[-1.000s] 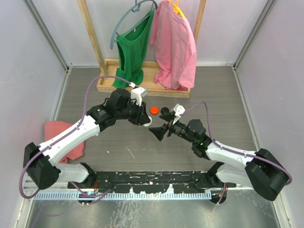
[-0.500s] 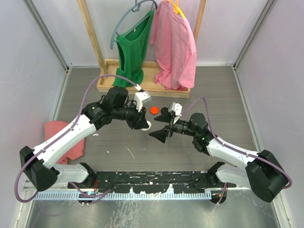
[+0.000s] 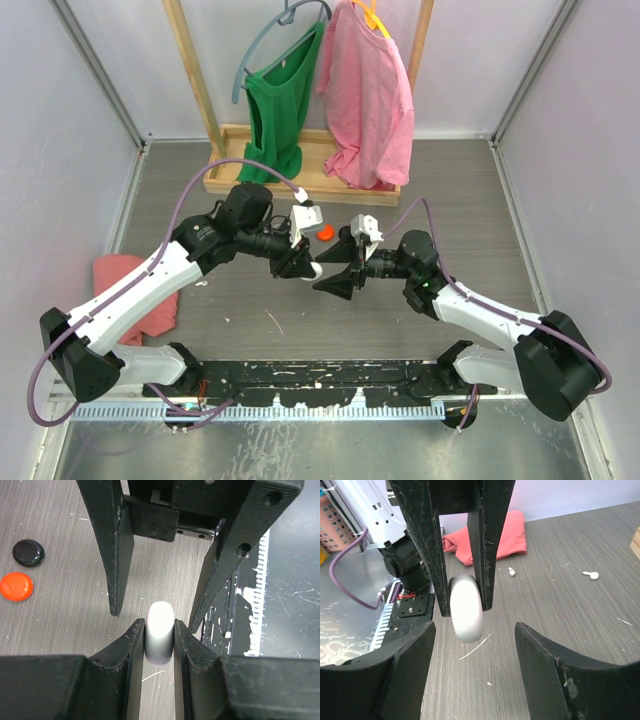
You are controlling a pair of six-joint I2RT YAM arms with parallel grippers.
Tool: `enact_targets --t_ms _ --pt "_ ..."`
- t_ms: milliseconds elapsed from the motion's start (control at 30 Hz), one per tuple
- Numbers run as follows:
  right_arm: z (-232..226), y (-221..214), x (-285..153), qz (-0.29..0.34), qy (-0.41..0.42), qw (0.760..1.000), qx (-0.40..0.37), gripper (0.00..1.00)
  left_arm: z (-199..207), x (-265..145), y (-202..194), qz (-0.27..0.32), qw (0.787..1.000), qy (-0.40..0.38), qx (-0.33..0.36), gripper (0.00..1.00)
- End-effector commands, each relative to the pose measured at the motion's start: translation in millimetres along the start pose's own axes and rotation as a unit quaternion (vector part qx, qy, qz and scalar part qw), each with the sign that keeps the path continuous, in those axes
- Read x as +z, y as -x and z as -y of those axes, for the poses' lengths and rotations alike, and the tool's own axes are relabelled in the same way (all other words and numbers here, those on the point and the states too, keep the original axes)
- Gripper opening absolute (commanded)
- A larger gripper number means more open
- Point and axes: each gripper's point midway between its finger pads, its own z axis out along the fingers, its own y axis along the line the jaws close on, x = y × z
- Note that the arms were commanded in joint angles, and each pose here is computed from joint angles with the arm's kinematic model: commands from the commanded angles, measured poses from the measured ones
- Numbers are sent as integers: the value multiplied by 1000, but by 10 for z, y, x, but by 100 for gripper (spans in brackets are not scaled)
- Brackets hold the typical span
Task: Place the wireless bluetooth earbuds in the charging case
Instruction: Open the charging case.
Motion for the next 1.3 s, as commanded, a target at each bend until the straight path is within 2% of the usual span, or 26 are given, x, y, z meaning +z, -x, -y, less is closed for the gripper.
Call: enact_targets --t_ms 0,300,633,1000,1133,1267 --pt "-121 254 54 28 46 998 -26 68 105 -89 237 28 998 -18 55 25" --pt "-129 219 74 27 57 998 -22 51 154 -66 278 27 997 -30 66 25" --pt "-164 218 75 30 68 997 -19 40 166 -37 272 26 996 -34 72 25" --pt "-166 154 79 27 73 997 -12 20 154 -39 266 31 996 -27 77 26" --pt "-175 152 71 30 72 997 -13 3 148 -52 246 31 996 -22 77 29" --pt "-175 154 62 33 69 997 -15 1 124 -85 227 30 997 -6 71 38"
